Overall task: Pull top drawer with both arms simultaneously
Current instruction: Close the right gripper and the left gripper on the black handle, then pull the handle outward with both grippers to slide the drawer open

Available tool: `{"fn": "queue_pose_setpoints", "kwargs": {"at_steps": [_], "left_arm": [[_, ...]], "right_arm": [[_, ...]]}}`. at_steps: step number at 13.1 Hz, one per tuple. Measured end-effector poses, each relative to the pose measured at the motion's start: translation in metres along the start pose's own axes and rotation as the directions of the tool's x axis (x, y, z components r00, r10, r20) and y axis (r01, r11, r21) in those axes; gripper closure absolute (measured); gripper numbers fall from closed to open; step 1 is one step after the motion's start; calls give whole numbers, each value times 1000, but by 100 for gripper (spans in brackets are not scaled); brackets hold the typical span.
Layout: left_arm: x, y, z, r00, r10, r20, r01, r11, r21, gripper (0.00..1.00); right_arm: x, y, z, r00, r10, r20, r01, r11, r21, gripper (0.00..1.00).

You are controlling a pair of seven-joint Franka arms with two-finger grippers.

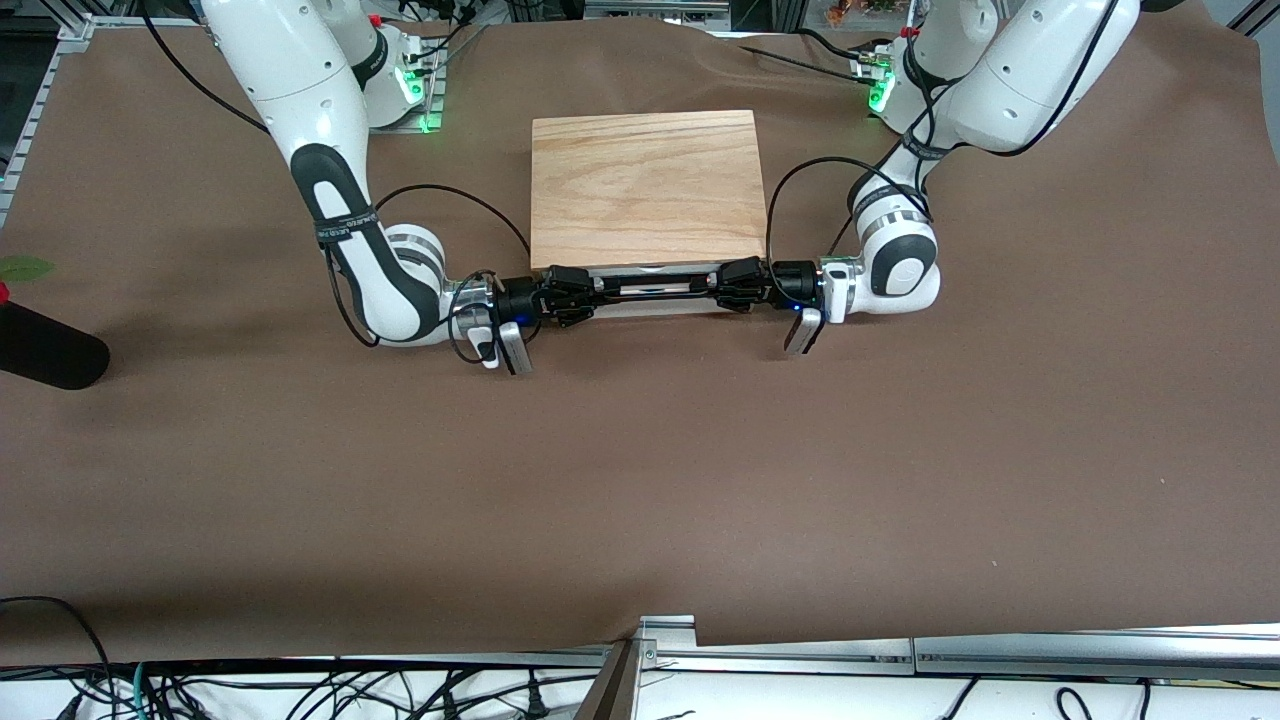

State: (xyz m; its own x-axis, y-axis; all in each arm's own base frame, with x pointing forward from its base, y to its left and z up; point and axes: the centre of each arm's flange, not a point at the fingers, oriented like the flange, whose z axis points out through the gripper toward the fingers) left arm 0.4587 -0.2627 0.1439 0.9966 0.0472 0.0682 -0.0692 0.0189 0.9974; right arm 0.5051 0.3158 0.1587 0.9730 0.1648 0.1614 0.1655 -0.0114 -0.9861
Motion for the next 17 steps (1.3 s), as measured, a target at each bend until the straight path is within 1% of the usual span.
{"fn": "queue_pose_setpoints", "kwargs": {"at_steps": [1, 2, 9, 11, 14, 17], "left_arm": [[0, 0, 0, 1000, 0, 0, 0, 1000, -1, 82], [0, 0, 0, 1000, 0, 0, 0, 1000, -2, 82], [0, 0, 0, 1000, -9, 0, 9, 1000, -3, 82], [0, 0, 0, 1000, -25, -1, 25, 1000, -4, 82], [6, -1, -2, 999, -45, -7, 45, 999, -7, 82], [21, -3, -3, 997, -70, -21, 70, 997, -19, 82]], "right_arm": [[1, 1, -2, 1000, 0, -3, 0, 1000, -5, 78], [1, 1, -2, 1000, 15, -4, -15, 1000, -7, 81], [2, 1, -2, 1000, 13, -2, -13, 1000, -8, 81], [4, 0, -2, 1000, 8, 4, -8, 1000, -16, 81], [14, -2, -2, 1000, 10, 10, -10, 1000, -28, 81], [30, 0, -3, 1000, 12, 1, -12, 1000, -29, 81]]}}
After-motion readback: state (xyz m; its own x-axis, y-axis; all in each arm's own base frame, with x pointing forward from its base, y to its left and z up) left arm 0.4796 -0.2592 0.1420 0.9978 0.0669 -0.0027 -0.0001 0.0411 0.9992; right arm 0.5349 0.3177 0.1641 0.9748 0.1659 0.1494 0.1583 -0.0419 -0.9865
